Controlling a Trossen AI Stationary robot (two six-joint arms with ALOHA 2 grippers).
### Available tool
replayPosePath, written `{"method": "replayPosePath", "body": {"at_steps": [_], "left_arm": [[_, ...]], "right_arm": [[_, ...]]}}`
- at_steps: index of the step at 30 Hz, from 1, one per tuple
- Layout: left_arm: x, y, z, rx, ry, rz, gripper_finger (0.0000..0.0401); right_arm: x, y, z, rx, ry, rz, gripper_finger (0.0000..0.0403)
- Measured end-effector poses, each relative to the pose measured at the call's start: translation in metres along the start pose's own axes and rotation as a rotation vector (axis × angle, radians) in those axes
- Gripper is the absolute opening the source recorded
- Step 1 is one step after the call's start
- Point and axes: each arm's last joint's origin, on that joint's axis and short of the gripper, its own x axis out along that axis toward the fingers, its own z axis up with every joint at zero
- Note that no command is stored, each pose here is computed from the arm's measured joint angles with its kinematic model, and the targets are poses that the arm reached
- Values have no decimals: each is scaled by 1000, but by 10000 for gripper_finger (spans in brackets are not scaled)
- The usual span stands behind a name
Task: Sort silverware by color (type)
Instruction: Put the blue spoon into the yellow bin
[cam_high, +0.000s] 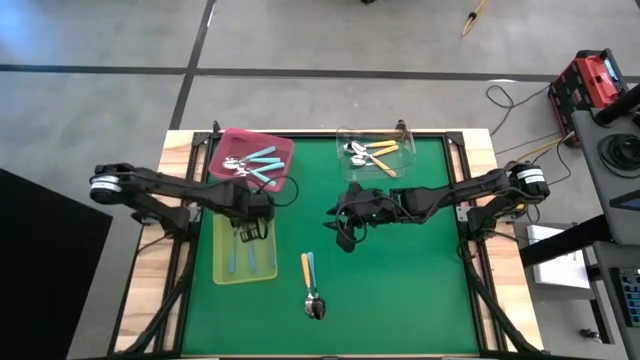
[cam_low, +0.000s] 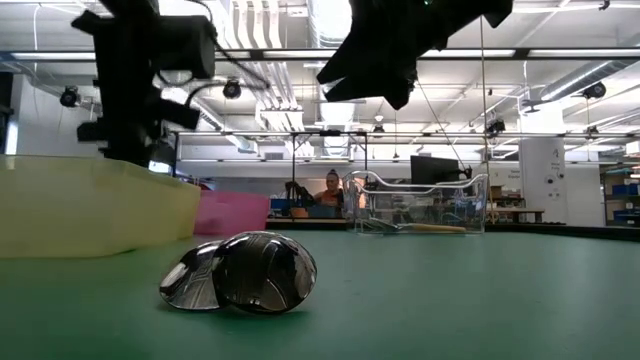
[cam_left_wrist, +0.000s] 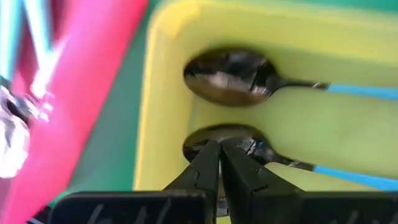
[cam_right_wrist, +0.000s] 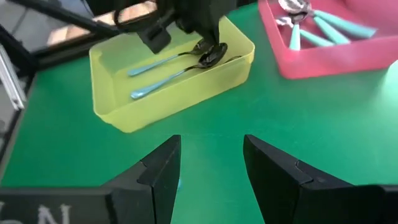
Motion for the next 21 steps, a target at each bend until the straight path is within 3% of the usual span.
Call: {"method": "replayPosePath", "body": {"at_steps": [5, 10, 21], "left_arm": [[-38, 8, 1, 19, -196, -52, 0], [-74, 12, -4, 30, -512, -127, 0], [-112, 10, -17, 91, -1071, -254, 0]], "right_arm": [[-1, 5, -1, 128, 1, 14, 166], [-2, 16, -2, 193, -24, 57, 166], [7, 40, 9, 225, -33, 110, 142]]}}
